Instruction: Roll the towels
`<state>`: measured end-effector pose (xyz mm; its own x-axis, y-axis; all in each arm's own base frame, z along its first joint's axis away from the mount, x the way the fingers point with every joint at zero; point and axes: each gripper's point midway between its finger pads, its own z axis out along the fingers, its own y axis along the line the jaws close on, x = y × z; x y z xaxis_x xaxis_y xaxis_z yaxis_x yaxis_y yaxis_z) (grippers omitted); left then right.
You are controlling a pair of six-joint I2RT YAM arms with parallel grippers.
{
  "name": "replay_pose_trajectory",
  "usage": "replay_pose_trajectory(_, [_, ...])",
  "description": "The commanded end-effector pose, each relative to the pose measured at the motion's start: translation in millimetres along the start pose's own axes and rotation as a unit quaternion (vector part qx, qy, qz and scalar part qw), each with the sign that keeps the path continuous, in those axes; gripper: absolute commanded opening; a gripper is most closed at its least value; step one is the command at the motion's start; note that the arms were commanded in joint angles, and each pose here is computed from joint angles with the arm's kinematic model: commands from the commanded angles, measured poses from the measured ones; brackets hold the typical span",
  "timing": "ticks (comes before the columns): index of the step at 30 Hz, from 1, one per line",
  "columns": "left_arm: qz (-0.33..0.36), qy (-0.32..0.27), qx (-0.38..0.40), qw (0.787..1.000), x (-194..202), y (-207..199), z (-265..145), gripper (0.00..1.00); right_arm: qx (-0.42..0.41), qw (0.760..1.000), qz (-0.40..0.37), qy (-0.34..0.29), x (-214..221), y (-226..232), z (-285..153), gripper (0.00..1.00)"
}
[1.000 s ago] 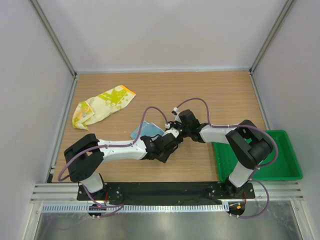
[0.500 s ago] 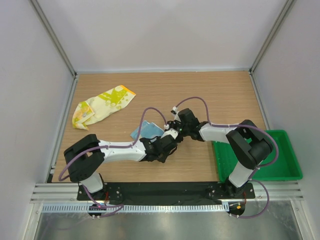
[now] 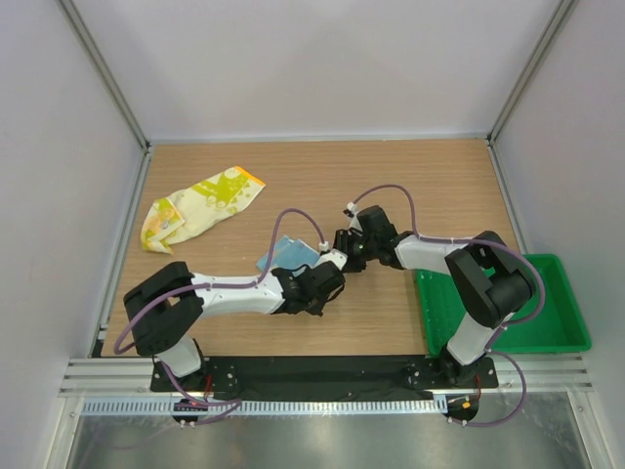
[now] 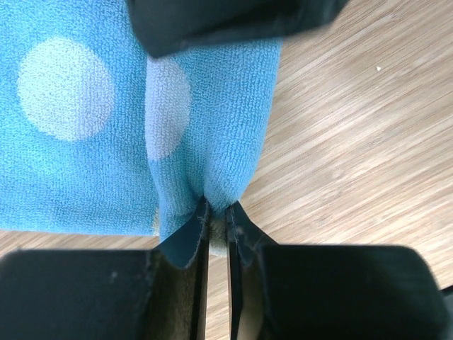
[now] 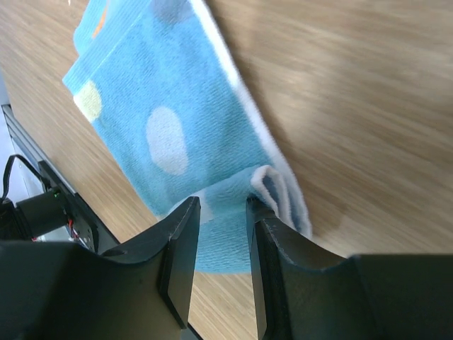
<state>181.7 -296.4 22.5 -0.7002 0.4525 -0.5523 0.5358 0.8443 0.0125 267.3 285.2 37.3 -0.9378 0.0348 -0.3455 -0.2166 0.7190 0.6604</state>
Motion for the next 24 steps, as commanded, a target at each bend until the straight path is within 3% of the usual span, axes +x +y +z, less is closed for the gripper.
replay_pose_trajectory(1, [-0.017, 0.040, 0.039, 0.998, 14.2, -12.2, -5.3, 0.05, 0.022, 0.999, -0.007, -0.030, -24.2, -11.9, -11.3, 0.40])
replay_pose_trajectory(14, [-0.048, 0.035, 0.095, 0.994, -9.1, -27.2, -24.2, 0.02, 0.063, 0.996, -0.023, -0.058, -57.4, -7.0, -41.8, 0.40])
replay_pose_trajectory(24, [-0.122, 0.077, 0.228, 0.963, -34.4, -63.0, -45.3, 0.02, 0.111, 0.988, -0.019, -0.108, -75.8, -2.2, -91.1, 0.41])
